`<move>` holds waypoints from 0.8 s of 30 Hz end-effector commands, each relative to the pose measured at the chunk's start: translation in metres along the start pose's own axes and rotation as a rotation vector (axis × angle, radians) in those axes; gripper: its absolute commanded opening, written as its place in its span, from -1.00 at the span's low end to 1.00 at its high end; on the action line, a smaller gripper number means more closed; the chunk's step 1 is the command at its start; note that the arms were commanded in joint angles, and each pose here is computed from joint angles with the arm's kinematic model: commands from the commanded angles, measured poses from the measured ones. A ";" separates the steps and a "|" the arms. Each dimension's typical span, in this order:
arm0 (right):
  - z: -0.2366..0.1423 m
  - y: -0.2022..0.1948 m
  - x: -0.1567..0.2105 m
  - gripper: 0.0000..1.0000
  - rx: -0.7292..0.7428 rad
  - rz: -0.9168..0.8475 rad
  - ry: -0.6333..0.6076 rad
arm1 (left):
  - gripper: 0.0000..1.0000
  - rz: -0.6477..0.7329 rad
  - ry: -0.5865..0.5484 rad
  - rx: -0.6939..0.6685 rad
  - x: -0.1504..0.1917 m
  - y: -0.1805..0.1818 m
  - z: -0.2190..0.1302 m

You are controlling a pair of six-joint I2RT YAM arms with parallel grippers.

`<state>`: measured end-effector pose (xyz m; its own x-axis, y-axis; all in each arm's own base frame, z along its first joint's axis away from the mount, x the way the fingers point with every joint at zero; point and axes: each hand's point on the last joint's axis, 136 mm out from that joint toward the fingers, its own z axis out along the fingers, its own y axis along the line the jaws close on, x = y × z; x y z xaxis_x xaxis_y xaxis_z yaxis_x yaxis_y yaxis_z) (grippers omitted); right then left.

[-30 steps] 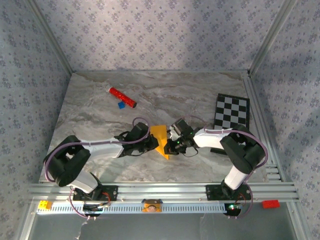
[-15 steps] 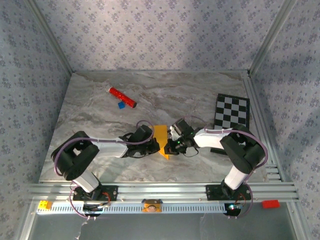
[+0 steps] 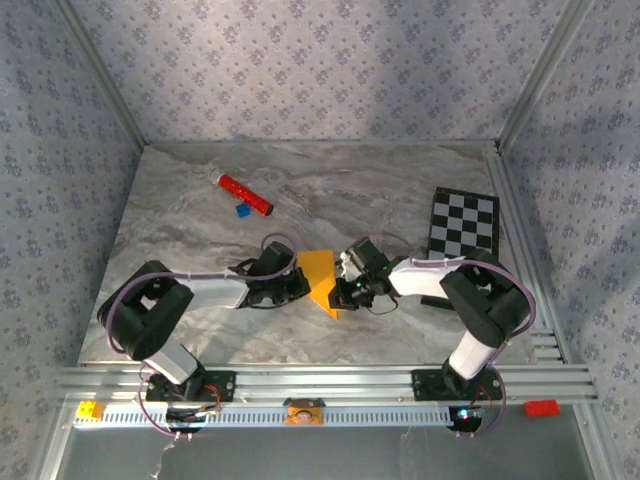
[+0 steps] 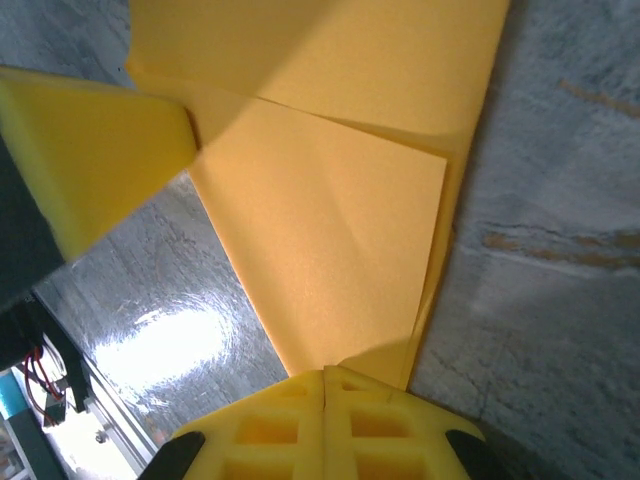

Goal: Fold a paper plane with a square sheet of paper (pick it up from the middle)
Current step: Third fold the triangle at the center of the table.

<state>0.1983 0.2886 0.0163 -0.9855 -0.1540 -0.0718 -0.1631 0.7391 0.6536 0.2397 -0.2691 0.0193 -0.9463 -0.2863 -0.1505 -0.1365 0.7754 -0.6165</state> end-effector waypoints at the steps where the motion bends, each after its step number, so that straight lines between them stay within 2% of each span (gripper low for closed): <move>1: 0.008 -0.050 0.035 -1.00 0.157 0.086 0.098 | -0.87 -0.011 -0.035 -0.073 -0.011 0.021 -0.006; 10: 0.007 -0.052 0.037 -1.00 0.159 0.087 0.103 | -0.88 -0.063 -0.051 -0.126 -0.027 0.043 -0.016; 15: 0.006 -0.050 0.036 -1.00 0.153 0.084 0.099 | -0.88 -0.065 -0.059 -0.118 -0.034 0.042 -0.023; 18: 0.004 -0.046 0.032 -1.00 0.141 0.084 0.080 | -0.88 -0.040 -0.049 -0.064 -0.036 0.020 -0.036; 24: 0.002 -0.043 0.027 -1.00 0.139 0.080 0.060 | -0.83 0.049 -0.102 0.046 -0.039 -0.022 -0.061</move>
<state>0.1985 0.2880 0.0171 -0.9845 -0.1545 -0.0825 -0.1699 0.7277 0.6645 0.2573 -0.2305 0.0624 -0.9196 -0.3337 -0.2075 -0.1453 0.7793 -0.6096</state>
